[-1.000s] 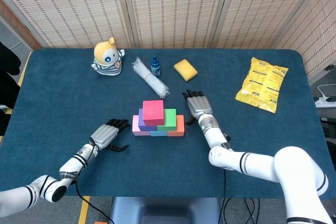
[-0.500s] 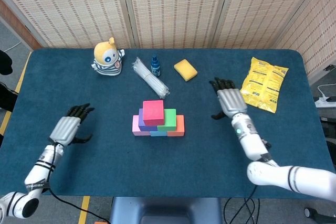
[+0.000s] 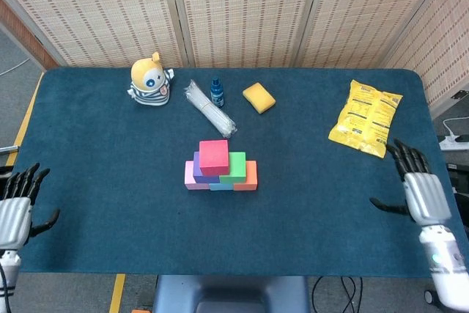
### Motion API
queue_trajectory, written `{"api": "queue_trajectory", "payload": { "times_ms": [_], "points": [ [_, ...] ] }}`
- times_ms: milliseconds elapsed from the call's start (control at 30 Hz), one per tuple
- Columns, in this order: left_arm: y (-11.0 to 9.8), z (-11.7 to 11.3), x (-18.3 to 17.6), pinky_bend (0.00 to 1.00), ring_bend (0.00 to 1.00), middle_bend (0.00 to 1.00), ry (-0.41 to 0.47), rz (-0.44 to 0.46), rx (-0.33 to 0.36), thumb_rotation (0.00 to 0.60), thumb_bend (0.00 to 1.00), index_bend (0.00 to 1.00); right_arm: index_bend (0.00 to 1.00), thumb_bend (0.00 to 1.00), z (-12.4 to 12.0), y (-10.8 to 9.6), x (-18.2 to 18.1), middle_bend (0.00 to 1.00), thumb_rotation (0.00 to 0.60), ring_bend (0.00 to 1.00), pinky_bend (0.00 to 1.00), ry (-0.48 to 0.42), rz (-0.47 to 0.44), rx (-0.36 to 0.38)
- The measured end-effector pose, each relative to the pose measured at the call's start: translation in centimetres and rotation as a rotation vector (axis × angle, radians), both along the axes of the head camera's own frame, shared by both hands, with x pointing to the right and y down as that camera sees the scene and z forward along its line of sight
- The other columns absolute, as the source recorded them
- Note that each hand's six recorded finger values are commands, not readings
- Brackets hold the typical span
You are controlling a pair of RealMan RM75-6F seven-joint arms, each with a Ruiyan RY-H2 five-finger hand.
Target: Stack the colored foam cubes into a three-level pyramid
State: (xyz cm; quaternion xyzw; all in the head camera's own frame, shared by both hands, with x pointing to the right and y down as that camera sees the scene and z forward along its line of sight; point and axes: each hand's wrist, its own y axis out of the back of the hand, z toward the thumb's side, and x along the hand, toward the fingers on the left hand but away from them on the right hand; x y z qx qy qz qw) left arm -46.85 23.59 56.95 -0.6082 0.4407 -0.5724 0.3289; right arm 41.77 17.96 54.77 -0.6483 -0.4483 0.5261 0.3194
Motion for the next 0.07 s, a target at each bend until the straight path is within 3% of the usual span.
{"api": "queue_trajectory", "payload": {
  "times_ms": [67],
  "points": [
    [1.5, -0.4, 0.1, 0.00, 0.00, 0.00, 0.006, -0.005, -0.008, 0.600, 0.32, 0.10, 0.00, 0.16, -0.9, 2.2, 1.4, 0.00, 0.600, 0.00, 0.05, -0.005, 0.029, 0.016]
  ]
}}
